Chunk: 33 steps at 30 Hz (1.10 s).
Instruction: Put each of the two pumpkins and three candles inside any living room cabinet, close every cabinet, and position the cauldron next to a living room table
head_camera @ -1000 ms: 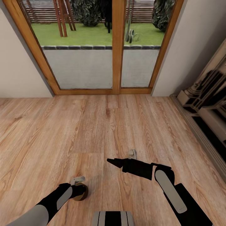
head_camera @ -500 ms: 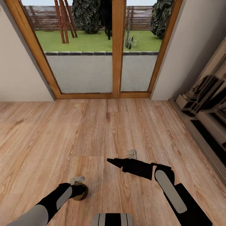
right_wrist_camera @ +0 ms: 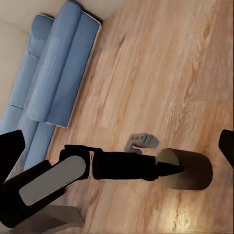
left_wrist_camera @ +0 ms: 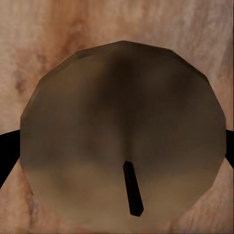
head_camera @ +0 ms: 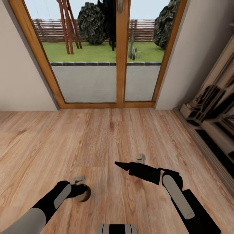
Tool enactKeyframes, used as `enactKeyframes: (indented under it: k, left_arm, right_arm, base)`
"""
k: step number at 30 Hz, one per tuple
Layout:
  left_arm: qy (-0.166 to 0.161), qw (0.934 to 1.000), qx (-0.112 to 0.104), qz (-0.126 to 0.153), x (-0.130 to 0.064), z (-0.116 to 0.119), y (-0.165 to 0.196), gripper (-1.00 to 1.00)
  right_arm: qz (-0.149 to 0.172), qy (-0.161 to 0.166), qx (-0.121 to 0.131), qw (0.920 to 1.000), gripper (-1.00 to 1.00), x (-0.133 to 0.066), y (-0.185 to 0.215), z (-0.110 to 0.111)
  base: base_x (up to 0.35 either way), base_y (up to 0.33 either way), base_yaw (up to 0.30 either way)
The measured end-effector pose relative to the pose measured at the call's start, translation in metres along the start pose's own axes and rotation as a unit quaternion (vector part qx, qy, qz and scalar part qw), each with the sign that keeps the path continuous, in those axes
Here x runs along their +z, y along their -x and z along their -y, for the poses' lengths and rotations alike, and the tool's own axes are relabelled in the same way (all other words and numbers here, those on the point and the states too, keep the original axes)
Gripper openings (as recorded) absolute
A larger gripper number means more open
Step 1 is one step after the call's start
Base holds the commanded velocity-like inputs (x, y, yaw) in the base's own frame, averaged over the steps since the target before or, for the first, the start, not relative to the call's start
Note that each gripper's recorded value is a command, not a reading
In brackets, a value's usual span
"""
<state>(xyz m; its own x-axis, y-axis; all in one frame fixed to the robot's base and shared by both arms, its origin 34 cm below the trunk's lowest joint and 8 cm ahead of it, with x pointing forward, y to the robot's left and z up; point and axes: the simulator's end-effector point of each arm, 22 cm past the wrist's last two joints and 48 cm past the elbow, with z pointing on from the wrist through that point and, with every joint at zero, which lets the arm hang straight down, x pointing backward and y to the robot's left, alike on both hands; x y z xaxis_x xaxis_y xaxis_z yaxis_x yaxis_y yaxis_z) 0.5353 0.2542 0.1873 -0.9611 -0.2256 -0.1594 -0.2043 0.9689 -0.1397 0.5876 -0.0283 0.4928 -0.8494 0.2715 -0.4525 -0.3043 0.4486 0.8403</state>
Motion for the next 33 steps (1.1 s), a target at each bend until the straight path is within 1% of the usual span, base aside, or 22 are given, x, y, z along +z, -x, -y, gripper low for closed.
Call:
enactKeyframes:
  k: [2,5,7,8,9,11,13,15,16,17,19,20,22,26,28,30,33]
  left_arm:
    - [-0.001,1.0,0.0,0.004,-0.004,0.0,0.004,-1.0]
    - [-0.001,1.0,0.001,0.009,-0.009,0.001,0.008,-1.0]
    - [-0.001,1.0,0.003,0.007,-0.013,0.0,0.009,-1.0]
    - [0.0,1.0,0.003,0.005,-0.014,0.0,0.009,-1.0]
    - [0.0,1.0,0.004,0.004,-0.017,-0.001,0.009,-1.0]
    - [0.001,1.0,0.005,0.005,-0.02,-0.003,0.012,-1.0]
    - [0.001,1.0,0.006,0.008,-0.024,-0.003,0.014,-1.0]
    - [0.001,0.9999,0.006,0.011,-0.028,-0.003,0.017,-1.0]
    - [0.001,0.9999,0.007,0.013,-0.029,-0.003,0.018,-1.0]
    - [0.0,0.9999,0.007,0.015,-0.031,-0.002,0.02,-1.0]
    - [0.0,0.9998,0.009,0.019,-0.035,-0.001,0.022,-1.0]
    - [-0.001,0.9998,0.009,0.02,-0.036,-0.001,0.024,-1.0]
    - [-0.001,0.9997,0.01,0.023,-0.04,0.0,0.026,-1.0]
    - [-0.003,0.9997,0.012,0.023,-0.047,0.002,0.028,-1.0]
    - [-0.003,0.9996,0.012,0.026,-0.05,0.003,0.03,-1.0]
    - [-0.004,0.9995,0.013,0.029,-0.054,0.004,0.033,-1.0]
    - [-0.005,0.9993,0.014,0.035,-0.059,0.006,0.036,-1.0]
  right_arm:
    - [0.001,-0.011,-0.002,0.9999,1.0,-0.001,0.001,0.002]
    - [0.004,-0.012,-0.008,0.9999,1.0,-0.003,0.005,-0.002]
    - [0.006,-0.018,-0.013,0.9997,1.0,-0.004,0.007,-0.003]
    - [0.007,-0.028,-0.015,0.9995,1.0,-0.005,0.008,0.0]
    - [0.008,-0.043,-0.016,0.9989,1.0,-0.006,0.009,0.005]
    - [0.01,-0.082,-0.018,0.9964,1.0,-0.01,0.011,0.019]
    - [0.012,-0.128,-0.021,0.9915,1.0,-0.014,0.013,0.035]
    - [0.015,-0.182,-0.028,0.9827,1.0,-0.022,0.016,0.054]
    - [0.015,-0.213,-0.027,0.9767,1.0,-0.026,0.017,0.063]
    - [0.014,-0.245,-0.027,0.9691,1.0,-0.032,0.017,0.073]
    - [0.011,-0.307,-0.027,0.9511,1.0,-0.046,0.017,0.091]
    - [0.01,-0.334,-0.027,0.9421,1.0,-0.052,0.017,0.098]
    - [0.013,-0.374,-0.023,0.9271,1.0,-0.059,0.017,0.103]
    - [0.021,-0.436,-0.017,0.8994,1.0,-0.068,0.018,0.103]
    - [0.024,-0.459,-0.014,0.8882,1.0,-0.073,0.018,0.103]
    - [0.028,-0.469,-0.014,0.8829,1.0,-0.077,0.019,0.1]
    - [0.033,-0.47,-0.017,0.8816,1.0,-0.079,0.023,0.095]
  base:
    - [0.0,0.0,0.0]
    - [0.0,0.0,0.0]
    - [0.0,0.0,0.0]
    - [0.0,0.0,0.0]
    - [0.0,0.0,0.0]
    - [0.0,0.0,0.0]
    - [0.0,0.0,0.0]
    - [0.0,0.0,0.0]
    - [0.0,0.0,0.0]
    - [0.0,0.0,0.0]
    - [0.0,0.0,0.0]
    - [0.0,0.0,0.0]
    - [0.0,0.0,0.0]
    - [0.0,0.0,0.0]
    - [0.0,0.0,0.0]
    - [0.0,0.0,0.0]
    - [0.0,0.0,0.0]
